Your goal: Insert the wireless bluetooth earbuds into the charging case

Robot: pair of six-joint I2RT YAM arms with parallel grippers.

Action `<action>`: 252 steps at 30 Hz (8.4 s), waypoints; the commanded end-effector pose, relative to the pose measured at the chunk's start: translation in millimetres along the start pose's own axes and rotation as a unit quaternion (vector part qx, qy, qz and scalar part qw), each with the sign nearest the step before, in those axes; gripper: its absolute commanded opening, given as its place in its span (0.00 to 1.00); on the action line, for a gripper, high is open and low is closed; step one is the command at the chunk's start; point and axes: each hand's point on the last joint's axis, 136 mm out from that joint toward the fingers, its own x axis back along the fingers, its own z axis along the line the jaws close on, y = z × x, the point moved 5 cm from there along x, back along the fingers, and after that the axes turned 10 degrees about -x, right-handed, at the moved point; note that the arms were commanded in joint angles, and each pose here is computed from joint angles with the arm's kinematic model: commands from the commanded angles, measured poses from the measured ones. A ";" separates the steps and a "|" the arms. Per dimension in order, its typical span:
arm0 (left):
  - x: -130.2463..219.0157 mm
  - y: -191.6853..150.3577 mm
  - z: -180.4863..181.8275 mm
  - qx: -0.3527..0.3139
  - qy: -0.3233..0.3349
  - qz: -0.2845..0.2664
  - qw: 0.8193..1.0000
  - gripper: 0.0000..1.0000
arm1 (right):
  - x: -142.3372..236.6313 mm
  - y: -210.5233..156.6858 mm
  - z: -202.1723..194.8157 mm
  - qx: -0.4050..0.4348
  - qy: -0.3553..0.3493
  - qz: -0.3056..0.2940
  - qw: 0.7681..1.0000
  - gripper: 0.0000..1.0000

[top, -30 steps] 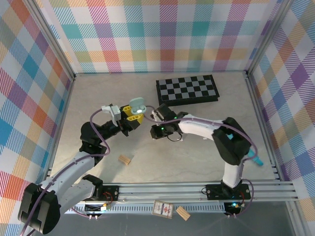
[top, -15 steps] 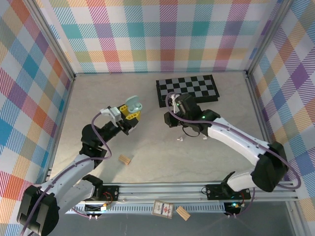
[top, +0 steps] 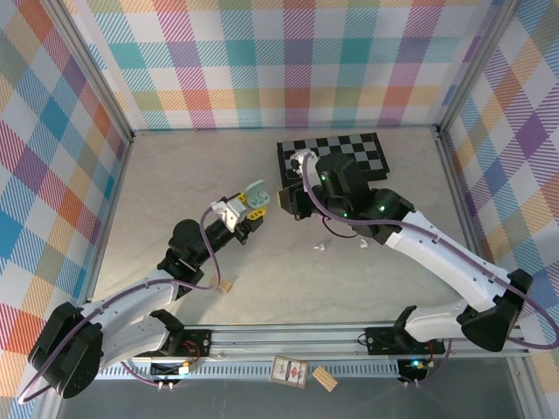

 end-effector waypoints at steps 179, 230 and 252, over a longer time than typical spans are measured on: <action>-0.5 -185.7 51.7 0.131 0.070 0.670 0.728 0.87 | -32.8 -74.0 -154.6 -0.195 -0.078 0.065 0.976 0.79; -43.6 -43.8 -49.7 0.028 -0.204 0.294 0.934 0.50 | -39.1 -61.1 -118.4 -0.309 0.141 0.125 0.932 0.73; -50.3 -29.2 -50.4 0.015 -0.203 0.280 0.938 0.50 | -58.1 -75.5 -111.6 -0.342 0.176 0.170 0.907 0.40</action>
